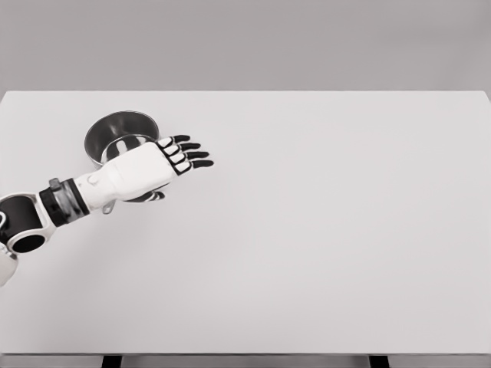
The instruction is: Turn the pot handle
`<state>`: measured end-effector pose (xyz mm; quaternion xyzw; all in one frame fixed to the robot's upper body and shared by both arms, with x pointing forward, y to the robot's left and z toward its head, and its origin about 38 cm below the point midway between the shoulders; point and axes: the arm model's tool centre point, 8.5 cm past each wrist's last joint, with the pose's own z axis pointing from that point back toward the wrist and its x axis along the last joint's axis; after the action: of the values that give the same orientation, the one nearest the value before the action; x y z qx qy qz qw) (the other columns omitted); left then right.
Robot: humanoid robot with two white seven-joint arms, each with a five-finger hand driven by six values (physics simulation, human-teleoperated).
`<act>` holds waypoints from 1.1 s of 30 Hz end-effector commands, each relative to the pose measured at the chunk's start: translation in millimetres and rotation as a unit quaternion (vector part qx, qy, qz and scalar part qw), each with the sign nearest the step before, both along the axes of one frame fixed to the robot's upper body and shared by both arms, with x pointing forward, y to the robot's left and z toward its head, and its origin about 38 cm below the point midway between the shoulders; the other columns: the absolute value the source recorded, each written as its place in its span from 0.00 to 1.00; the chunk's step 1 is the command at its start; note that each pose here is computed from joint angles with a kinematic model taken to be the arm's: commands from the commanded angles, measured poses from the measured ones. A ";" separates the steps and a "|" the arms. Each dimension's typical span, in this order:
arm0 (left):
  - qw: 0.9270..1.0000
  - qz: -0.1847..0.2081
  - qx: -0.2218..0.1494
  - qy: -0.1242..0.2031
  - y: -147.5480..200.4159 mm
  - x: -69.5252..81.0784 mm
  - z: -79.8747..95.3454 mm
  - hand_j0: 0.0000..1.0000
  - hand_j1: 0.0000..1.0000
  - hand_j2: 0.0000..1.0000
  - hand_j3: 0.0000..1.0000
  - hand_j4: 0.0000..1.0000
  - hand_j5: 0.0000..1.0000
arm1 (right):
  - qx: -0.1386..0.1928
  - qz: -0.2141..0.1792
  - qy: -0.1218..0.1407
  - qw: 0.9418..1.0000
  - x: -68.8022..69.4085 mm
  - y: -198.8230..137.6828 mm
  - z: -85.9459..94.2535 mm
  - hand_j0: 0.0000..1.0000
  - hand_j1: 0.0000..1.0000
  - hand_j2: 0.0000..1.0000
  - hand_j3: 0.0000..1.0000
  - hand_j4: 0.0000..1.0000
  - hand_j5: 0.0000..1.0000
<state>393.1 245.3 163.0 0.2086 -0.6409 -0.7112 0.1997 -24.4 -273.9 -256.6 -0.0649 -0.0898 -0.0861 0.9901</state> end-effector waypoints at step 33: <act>0.996 0.091 0.007 0.003 73.8 1.1 -0.3 1.00 1.00 1.00 1.00 1.00 1.00 | 0.000 0.000 -0.001 1.000 1.0 0.0 0.0 1.00 1.00 1.00 1.00 1.00 1.00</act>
<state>393.0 314.4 161.7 0.2627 -0.6136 -0.6982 0.2590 -23.4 -274.0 -256.6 -0.0649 -0.0906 -0.0861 0.9900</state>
